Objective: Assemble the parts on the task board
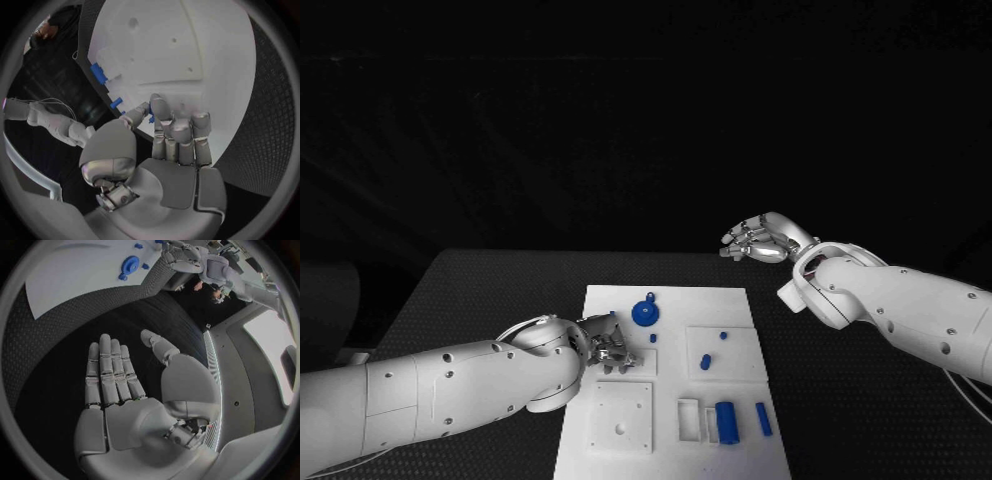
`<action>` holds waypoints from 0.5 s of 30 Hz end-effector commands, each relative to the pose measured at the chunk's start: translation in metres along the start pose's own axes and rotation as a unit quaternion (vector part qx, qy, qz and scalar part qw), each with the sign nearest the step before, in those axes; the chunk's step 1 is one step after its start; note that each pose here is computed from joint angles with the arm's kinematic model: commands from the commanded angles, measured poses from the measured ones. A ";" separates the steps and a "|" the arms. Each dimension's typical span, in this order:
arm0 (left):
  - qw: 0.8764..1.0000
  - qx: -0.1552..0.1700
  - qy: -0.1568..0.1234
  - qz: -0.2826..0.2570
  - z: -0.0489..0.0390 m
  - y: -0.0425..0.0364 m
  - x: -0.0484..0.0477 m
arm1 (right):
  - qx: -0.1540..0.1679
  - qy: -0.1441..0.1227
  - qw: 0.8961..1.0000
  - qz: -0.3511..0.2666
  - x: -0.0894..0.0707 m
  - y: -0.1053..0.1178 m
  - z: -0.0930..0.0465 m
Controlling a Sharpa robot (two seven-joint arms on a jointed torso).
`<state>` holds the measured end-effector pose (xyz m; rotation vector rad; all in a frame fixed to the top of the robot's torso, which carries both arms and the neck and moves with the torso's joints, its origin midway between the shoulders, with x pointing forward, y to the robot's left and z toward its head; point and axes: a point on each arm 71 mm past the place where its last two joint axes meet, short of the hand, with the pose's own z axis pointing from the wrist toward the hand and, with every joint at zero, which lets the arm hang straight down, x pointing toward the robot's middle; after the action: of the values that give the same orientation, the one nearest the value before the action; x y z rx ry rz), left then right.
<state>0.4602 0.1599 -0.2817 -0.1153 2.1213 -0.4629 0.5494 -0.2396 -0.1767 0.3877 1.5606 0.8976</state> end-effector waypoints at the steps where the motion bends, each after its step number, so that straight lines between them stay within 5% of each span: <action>1: 1.000 -0.023 -0.005 -0.002 0.0016 0.0085 -0.0022 | -0.005 0.007 1.000 -0.001 0.001 0.001 0.000; 15: 1.000 -0.026 0.000 -0.013 0.0000 0.0134 -0.0029 | -0.004 0.008 1.000 -0.001 0.002 -0.001 -0.001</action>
<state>0.4612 0.1661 -0.2820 -0.1392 2.1257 -0.4595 0.5491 -0.2405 -0.1775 0.3884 1.5632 0.8959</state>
